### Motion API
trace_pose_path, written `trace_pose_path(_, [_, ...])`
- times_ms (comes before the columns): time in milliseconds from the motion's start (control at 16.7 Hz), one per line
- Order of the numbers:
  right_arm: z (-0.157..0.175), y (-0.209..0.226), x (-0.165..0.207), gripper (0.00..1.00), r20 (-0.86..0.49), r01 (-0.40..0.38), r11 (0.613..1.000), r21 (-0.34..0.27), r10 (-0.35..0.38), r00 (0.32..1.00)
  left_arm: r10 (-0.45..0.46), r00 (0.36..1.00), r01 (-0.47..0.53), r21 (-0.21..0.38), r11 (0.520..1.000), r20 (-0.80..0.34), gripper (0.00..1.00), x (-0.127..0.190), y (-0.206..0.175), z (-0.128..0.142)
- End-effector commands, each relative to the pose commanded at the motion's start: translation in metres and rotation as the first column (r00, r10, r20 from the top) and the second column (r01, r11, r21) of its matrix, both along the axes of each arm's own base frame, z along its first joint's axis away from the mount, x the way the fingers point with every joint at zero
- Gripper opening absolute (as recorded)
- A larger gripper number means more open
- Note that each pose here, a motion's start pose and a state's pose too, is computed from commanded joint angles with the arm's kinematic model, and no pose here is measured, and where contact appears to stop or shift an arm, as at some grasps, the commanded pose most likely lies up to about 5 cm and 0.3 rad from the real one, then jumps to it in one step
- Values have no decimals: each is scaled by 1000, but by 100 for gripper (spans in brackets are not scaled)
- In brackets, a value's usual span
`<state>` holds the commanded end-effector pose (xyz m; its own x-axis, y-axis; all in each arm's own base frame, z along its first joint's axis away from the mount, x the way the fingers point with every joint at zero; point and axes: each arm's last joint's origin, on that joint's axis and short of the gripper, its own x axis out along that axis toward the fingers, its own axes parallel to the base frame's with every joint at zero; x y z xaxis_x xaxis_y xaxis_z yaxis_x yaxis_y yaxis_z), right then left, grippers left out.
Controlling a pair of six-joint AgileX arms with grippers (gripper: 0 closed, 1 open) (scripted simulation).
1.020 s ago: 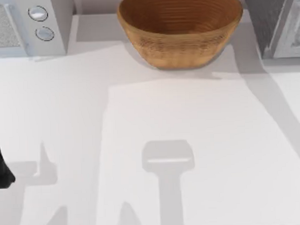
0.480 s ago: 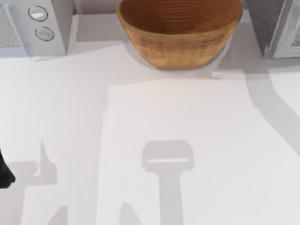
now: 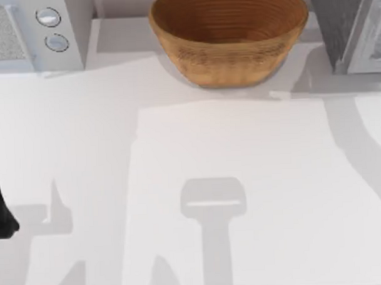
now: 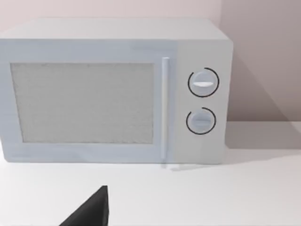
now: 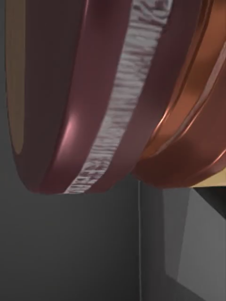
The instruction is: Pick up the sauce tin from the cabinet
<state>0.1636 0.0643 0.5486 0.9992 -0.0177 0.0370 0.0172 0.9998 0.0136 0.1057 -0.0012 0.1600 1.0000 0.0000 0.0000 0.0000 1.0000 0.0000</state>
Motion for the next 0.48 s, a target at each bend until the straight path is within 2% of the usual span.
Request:
trace_pose_path(240, [-53,-21,-18,0,-20,12,1000,-11,-12,1000,0,1000,0,0,1000,0,100,0,0,0])
trace_pose_path(480, [-146,-40,-33,0,-77,18,1000,-26,-20,997,0,1000,0,0,1000,0,100,0,0,0])
